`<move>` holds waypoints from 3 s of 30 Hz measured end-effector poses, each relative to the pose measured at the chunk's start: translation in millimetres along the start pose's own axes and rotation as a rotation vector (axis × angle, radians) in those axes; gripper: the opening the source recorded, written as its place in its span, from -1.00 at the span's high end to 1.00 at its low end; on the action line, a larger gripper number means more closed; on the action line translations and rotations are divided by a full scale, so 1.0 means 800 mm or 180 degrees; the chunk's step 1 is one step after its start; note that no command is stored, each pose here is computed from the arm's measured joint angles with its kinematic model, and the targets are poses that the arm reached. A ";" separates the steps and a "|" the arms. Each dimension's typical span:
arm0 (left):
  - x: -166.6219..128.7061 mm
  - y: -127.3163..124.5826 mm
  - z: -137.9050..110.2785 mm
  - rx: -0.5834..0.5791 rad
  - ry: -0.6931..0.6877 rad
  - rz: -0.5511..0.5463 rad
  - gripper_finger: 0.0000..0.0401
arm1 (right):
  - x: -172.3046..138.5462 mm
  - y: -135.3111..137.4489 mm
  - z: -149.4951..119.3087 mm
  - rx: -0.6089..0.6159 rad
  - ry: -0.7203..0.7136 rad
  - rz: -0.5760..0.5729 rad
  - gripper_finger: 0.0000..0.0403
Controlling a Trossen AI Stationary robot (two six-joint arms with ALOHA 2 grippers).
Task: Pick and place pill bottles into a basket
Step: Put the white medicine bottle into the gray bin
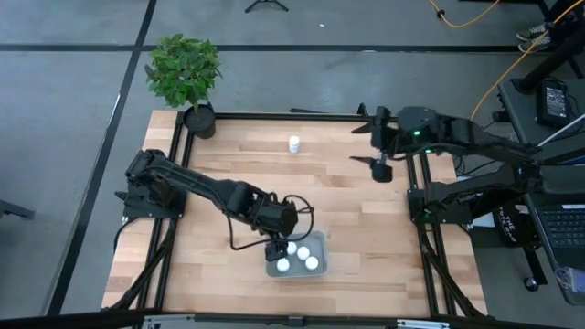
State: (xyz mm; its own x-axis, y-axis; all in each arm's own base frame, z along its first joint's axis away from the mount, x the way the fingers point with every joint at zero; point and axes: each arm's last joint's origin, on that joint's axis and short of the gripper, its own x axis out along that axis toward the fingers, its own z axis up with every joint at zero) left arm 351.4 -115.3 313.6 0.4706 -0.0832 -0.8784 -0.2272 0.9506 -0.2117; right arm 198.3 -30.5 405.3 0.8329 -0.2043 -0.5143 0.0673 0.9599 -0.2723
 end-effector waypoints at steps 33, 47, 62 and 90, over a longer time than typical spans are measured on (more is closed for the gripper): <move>-0.219 -0.003 -0.027 -0.0067 -0.1522 0.0589 -0.58 | 0.368 -0.167 -0.056 0.0828 0.1466 0.0345 -0.66; -0.222 0.000 -0.039 0.0079 -0.1422 0.0830 -0.58 | 0.391 -0.155 -0.070 0.1103 0.1778 0.0366 -0.66; -0.222 -0.001 -0.040 0.0091 -0.1417 0.0822 -0.58 | 0.396 -0.143 -0.069 0.1067 0.1885 0.0276 -0.66; -0.222 -0.004 -0.044 -0.0009 -0.1410 0.0776 -0.58 | 0.451 -0.131 -0.128 0.1136 0.2254 0.0386 -0.60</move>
State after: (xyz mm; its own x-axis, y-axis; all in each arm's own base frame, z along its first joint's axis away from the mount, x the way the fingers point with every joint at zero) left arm 238.7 -114.1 455.5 0.7200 0.2767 -0.6364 -0.3776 0.9256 -0.0248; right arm 435.5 -224.9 164.8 0.3072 -0.0531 -0.9502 0.2700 0.9623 0.0335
